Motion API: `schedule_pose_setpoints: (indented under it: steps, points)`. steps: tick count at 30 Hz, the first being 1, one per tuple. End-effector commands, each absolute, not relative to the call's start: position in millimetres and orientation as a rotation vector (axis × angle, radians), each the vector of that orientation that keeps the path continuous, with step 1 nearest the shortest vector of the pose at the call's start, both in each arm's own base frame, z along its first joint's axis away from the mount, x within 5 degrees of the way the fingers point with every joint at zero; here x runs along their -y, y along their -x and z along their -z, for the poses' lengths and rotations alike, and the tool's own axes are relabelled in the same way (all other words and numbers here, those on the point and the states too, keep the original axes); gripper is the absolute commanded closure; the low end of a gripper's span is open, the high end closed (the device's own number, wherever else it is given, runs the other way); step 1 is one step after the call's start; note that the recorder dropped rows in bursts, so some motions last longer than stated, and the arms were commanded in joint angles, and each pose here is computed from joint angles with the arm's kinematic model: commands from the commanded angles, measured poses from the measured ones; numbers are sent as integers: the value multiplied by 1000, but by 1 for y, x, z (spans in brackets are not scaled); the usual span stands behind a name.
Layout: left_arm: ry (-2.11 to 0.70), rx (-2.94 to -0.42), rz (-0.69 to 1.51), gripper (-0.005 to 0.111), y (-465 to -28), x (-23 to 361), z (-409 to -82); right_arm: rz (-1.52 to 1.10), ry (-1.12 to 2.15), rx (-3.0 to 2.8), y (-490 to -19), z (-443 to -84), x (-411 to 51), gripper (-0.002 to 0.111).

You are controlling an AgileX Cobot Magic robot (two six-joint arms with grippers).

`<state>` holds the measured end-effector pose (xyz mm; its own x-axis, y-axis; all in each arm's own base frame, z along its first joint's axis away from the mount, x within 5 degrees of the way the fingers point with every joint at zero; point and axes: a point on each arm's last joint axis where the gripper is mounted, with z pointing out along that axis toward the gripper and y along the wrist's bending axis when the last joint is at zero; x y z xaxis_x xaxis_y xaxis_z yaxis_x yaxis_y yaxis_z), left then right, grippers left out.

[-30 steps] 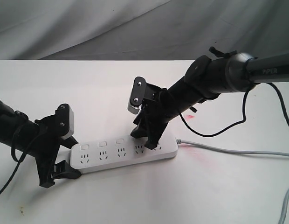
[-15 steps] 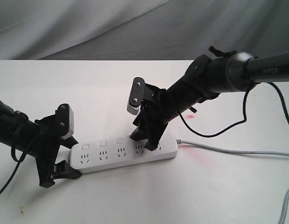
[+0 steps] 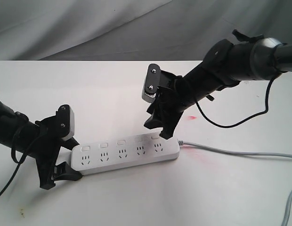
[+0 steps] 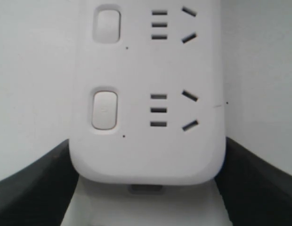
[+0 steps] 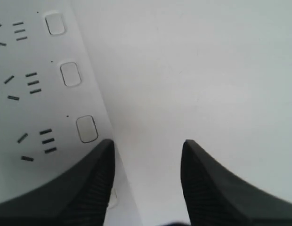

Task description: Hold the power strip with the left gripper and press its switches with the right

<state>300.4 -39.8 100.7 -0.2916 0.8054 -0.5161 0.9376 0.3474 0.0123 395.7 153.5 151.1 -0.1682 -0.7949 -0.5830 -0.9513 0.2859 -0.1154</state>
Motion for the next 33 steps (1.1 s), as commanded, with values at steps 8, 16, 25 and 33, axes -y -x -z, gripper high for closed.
schedule_pose_setpoints:
  steps: [8,16,25,33]
  points:
    - [-1546,-2177,360,56,-302,38,-99,-334,1522,-2086,-388,-135,-139,66]
    - [-1546,-2177,360,56,-302,38,-99,-336,1521,-2087,-388,-135,-139,66]
    - [-1546,-2177,360,56,-302,38,-99,-322,1496,-2088,-389,-135,-139,66]
    - [-1546,-2177,360,56,-302,38,-99,-350,1503,-2121,-388,-119,-140,66]
